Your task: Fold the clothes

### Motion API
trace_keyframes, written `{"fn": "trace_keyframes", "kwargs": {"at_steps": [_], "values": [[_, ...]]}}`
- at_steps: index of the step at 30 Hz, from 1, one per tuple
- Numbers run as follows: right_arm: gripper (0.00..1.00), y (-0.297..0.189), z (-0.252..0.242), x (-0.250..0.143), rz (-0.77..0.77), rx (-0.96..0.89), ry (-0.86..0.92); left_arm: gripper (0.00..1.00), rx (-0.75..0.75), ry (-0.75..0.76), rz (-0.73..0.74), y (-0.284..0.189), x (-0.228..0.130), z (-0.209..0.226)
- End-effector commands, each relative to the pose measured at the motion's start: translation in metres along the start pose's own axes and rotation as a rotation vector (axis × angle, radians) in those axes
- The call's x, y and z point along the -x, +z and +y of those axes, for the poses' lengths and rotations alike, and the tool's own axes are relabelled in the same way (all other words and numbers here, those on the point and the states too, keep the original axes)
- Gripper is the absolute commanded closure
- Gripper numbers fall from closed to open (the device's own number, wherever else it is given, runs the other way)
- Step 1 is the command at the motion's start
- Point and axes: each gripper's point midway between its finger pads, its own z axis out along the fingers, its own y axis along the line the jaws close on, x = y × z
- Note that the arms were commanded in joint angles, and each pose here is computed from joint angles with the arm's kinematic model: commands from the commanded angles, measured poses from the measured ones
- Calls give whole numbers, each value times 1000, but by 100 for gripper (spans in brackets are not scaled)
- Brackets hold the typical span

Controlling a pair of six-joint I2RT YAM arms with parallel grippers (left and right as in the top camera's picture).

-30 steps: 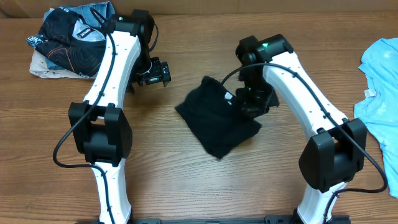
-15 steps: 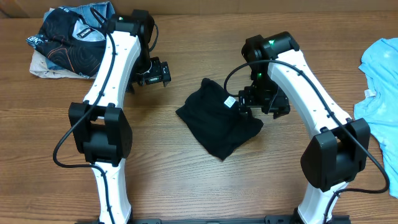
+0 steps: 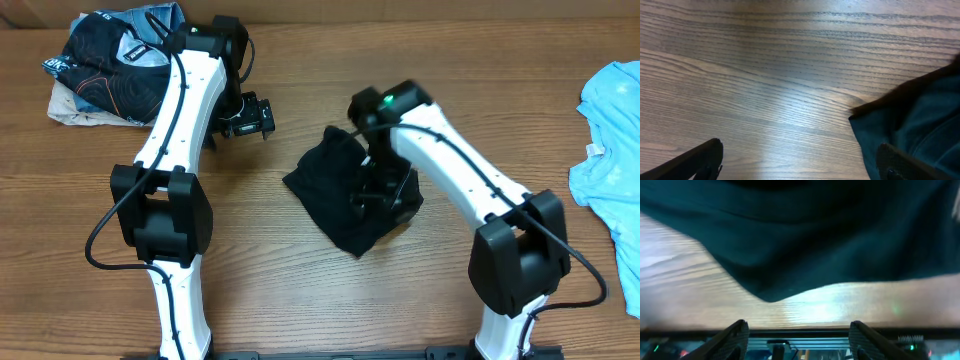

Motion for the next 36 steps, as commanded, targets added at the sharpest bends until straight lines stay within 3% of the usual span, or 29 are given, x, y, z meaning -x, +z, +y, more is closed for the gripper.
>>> {"fn": "trace_keyframes", "kwargs": {"at_steps": [1,8,11,13,17,19,25,32,36], "values": [[32,3,-9,5,-50,-42,120,0,-14,30,-23,-12,-3,-2],[32,20,-1,26,-101,16,136,0,-12,30,-21,-12,-4,-2],[37,19,0,32,-118,36,142,0,-12,30,-20,-12,-4,-2],[50,18,-3,35,-122,35,151,0,-11,30,-18,-12,-5,-2],[89,16,-20,40,-130,-2,186,0,-10,38,-17,-12,-5,-2],[96,15,-32,40,-127,-36,204,0,-10,38,-17,-12,-5,-2],[92,12,-66,24,-81,-181,236,0,-11,37,-20,-12,-4,-2],[69,10,-79,18,-61,-248,183,0,-13,37,-22,-12,-4,-2],[72,2,-96,39,-183,-348,202,0,-13,37,-20,-12,-4,-2]]}}
